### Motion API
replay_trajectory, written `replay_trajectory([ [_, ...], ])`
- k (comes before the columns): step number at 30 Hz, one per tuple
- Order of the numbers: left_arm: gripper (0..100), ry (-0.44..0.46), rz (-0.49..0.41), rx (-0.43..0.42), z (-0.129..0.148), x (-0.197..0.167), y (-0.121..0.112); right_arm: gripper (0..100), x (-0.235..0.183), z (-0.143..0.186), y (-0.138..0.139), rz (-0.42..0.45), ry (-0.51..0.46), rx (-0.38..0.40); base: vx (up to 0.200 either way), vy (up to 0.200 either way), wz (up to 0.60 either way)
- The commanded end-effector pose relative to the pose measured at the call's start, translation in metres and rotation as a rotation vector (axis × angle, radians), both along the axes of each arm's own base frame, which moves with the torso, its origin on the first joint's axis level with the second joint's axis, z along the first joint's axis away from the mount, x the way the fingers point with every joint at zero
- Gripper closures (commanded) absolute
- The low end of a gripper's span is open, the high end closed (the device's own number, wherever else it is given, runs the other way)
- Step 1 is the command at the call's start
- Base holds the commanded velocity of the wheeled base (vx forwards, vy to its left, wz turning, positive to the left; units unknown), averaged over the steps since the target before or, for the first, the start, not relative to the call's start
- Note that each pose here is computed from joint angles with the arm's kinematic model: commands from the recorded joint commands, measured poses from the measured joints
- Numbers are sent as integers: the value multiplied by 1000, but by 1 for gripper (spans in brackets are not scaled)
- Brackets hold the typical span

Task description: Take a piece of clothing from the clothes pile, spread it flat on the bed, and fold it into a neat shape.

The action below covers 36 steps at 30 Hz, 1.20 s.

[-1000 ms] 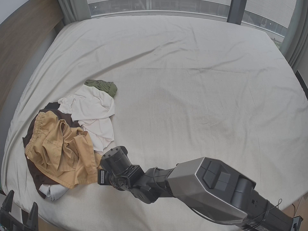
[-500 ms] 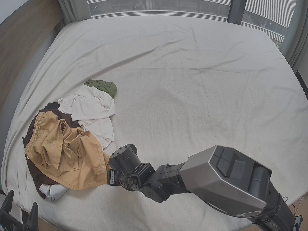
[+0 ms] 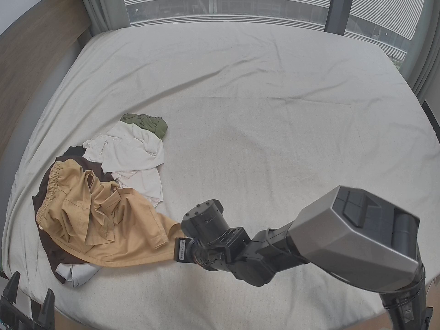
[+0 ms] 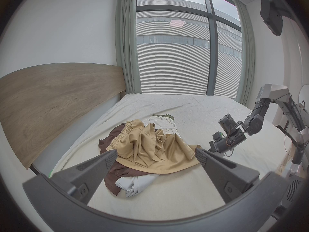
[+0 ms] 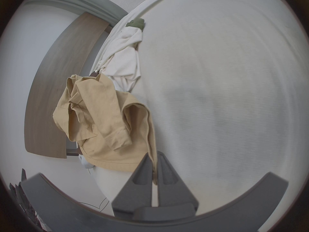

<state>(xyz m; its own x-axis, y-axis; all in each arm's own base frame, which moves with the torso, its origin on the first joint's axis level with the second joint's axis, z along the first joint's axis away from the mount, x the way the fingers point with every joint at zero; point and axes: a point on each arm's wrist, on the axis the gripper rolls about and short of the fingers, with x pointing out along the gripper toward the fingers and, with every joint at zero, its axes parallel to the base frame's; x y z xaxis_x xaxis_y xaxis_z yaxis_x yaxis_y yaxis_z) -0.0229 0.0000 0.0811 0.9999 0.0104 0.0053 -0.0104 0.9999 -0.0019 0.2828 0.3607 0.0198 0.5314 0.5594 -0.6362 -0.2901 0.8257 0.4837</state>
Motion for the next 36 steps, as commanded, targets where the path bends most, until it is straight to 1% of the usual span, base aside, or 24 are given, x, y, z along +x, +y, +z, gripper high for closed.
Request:
replay_trajectory([
  [1, 0, 1, 0, 0, -5, 0, 0, 100, -1, 26, -42, -56, -23, 25, 0, 0, 0],
  [10, 0, 1, 0, 2, -5, 0, 0, 100, -6, 25, -77, -103, -38, 42, 0, 0, 0],
  [12, 0, 1, 0, 2, -5, 0, 0, 100, -7, 25, -80, -106, -36, 40, 0, 0, 0],
  [14, 0, 1, 0, 2, -5, 0, 0, 100, -10, 25, -92, -123, -33, 36, 0, 0, 0],
  [18, 0, 1, 0, 2, -5, 0, 0, 100, -14, 28, -108, -144, -43, 44, 0, 0, 0],
  [19, 0, 1, 0, 2, -5, 0, 0, 100, -14, 28, -108, -144, -43, 44, 0, 0, 0],
  [20, 0, 1, 0, 2, -5, 0, 0, 100, -16, 30, -116, -155, -45, 48, 0, 0, 0],
  [24, 0, 1, 0, 2, -5, 0, 0, 100, -20, 26, -135, -185, -34, 37, 0, 0, 0],
  [31, 0, 1, 0, 2, -5, 0, 0, 100, -26, 17, -155, -214, -28, 35, 0, 0, 0],
  [36, 0, 1, 0, 2, -5, 0, 0, 100, -32, 11, -165, -218, -21, 37, 0, 0, 0],
])
